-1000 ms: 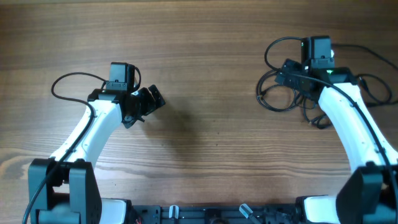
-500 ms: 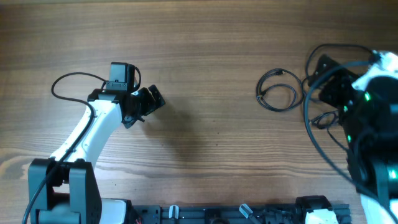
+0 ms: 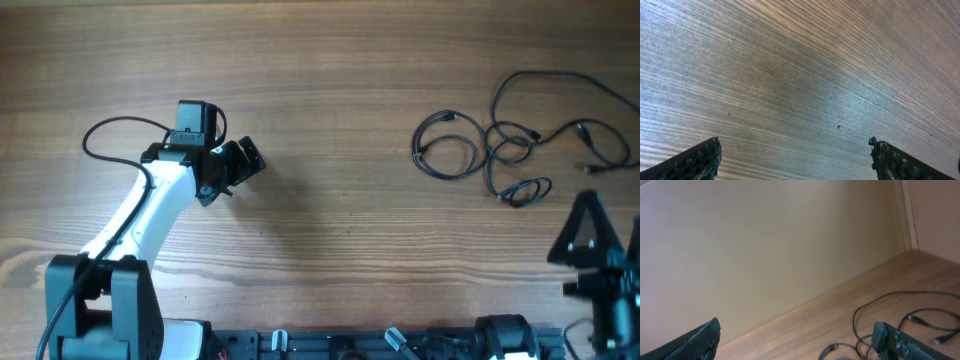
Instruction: Untangle cables
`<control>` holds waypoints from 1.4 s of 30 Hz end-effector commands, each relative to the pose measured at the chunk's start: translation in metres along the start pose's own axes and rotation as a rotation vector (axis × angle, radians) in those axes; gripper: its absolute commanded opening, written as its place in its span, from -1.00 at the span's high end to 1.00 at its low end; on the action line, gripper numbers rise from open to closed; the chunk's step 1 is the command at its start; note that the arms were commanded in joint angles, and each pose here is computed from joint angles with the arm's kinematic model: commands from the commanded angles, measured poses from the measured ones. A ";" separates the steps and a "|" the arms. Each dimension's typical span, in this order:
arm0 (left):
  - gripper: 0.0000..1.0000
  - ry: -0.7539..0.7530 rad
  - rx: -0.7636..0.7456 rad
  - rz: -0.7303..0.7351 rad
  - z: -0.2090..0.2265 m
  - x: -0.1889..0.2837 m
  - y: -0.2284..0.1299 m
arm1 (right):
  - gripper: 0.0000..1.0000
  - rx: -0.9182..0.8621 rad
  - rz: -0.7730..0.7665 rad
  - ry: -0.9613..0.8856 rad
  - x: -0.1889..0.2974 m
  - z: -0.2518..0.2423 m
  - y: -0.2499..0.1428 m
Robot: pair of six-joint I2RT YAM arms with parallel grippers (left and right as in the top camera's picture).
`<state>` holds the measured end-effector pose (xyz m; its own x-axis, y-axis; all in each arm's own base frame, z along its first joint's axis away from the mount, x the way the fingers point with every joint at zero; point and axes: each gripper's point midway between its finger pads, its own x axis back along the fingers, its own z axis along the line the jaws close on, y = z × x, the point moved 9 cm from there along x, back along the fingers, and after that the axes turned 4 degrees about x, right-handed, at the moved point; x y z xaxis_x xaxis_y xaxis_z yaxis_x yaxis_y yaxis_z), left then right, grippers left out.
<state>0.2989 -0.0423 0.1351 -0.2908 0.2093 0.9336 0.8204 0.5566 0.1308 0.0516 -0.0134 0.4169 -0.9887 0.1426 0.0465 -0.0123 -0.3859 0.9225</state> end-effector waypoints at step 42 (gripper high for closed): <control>-1.00 -0.007 0.004 -0.019 -0.002 0.004 0.003 | -0.99 0.493 -0.050 0.410 -0.106 -0.036 -0.232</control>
<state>0.2988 -0.0423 0.1350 -0.2898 0.2092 0.9339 0.8206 0.5565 0.1299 0.1525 0.0276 0.1984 -0.9584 -0.2447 -0.1468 -0.1707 0.0794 0.9821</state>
